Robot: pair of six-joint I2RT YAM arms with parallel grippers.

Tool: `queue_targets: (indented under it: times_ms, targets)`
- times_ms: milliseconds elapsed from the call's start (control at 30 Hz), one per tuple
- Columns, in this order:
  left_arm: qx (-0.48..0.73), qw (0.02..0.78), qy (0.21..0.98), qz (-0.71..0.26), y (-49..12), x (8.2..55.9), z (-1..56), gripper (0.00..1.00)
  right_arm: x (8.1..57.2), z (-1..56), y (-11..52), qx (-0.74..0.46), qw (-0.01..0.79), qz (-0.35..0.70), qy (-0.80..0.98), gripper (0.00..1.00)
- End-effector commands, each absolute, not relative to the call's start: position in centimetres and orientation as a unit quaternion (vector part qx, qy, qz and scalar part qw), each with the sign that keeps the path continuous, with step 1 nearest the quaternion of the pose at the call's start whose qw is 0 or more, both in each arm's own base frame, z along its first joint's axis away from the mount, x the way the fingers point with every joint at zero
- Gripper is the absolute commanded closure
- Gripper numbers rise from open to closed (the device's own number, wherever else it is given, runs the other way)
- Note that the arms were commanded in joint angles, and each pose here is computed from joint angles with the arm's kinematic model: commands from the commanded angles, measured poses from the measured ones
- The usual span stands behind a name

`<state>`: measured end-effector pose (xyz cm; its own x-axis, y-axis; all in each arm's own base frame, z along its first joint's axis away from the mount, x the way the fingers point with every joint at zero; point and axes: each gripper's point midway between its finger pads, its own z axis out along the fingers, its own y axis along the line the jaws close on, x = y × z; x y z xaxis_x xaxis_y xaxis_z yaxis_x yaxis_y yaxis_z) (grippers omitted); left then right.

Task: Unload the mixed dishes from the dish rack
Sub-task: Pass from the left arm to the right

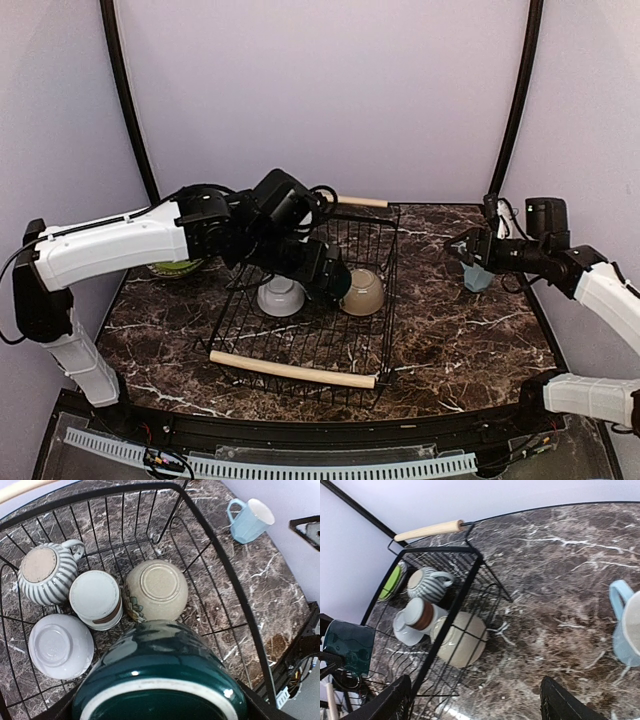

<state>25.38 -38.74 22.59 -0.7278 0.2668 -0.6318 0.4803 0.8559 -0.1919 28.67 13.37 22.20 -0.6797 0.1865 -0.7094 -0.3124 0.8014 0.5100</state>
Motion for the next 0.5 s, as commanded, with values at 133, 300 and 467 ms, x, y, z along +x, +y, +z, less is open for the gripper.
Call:
queue_targets:
  times_ms: [133, 300, 467]
  targets:
    - [0.161, 0.422, 0.801, -0.392, -38.4, 24.9, 32.6, 0.54, 25.8, 27.8, 22.6, -0.115, 0.396, 0.471, 0.780, 0.14]
    - [0.111, 0.402, 0.751, -0.512, -37.3, 24.9, 33.5, 0.59, 24.0, 29.5, 27.4, -0.162, 0.373, 0.540, 0.737, 0.16]
    - [0.117, 0.394, 0.694, -0.591, -37.7, 23.9, 35.7, 0.60, 21.9, 30.7, 32.2, -0.207, 0.337, 0.596, 0.699, 0.21]
